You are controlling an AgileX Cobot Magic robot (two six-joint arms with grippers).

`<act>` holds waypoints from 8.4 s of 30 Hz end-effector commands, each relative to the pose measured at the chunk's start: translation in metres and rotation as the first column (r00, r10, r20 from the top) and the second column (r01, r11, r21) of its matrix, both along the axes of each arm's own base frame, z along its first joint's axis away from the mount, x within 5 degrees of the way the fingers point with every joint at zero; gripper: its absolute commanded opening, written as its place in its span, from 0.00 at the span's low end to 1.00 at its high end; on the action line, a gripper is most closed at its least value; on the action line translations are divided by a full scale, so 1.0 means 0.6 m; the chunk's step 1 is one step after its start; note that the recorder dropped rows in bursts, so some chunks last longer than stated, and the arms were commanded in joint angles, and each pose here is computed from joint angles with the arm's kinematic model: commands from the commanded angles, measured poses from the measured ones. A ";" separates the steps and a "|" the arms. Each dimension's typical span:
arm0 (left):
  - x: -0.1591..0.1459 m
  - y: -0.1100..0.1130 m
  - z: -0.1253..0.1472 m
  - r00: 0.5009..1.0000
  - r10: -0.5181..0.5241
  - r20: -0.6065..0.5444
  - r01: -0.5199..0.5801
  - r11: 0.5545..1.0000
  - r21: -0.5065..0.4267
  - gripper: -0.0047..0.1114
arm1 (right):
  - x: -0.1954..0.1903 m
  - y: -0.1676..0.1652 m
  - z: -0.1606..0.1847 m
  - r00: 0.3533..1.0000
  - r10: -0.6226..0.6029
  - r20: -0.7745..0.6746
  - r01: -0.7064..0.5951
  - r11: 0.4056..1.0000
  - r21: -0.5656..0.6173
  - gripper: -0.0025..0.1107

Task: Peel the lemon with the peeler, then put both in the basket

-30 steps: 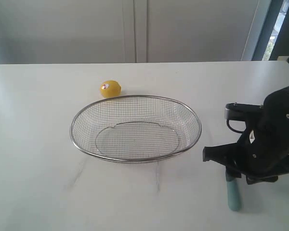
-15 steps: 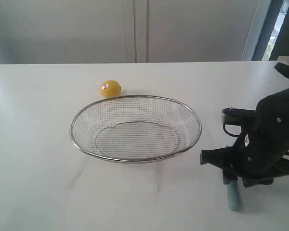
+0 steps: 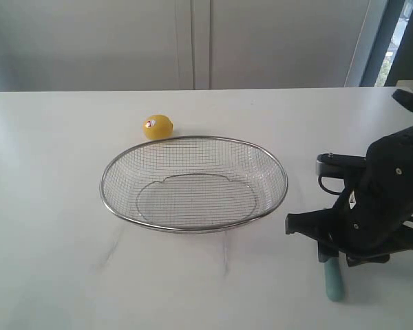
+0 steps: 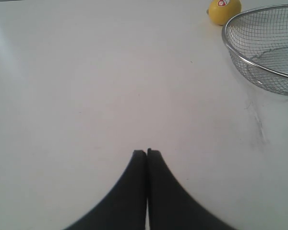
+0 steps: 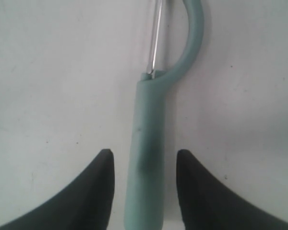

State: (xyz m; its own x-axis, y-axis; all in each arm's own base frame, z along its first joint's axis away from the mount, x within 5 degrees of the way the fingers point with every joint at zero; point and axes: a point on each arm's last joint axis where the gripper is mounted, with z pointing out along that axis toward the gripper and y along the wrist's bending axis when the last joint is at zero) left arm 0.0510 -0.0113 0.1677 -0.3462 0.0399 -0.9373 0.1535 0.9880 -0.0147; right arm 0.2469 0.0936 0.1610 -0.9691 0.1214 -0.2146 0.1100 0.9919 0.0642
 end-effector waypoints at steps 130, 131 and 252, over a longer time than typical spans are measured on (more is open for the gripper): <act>0.000 -0.001 -0.001 1.000 -0.007 0.000 0.007 1.000 -0.010 0.04 | 0.007 -0.004 -0.036 0.989 -0.135 -0.068 0.136 0.991 0.013 0.02; 0.000 -0.001 -0.001 1.000 -0.007 0.000 0.007 1.000 -0.010 0.04 | 0.006 -0.004 -0.030 0.989 -0.135 -0.059 0.136 0.991 0.017 0.02; 0.010 0.009 0.048 0.943 0.060 0.327 -0.057 0.998 -0.021 0.04 | -0.223 -0.099 0.225 0.720 0.277 0.636 -0.278 0.955 -0.101 0.02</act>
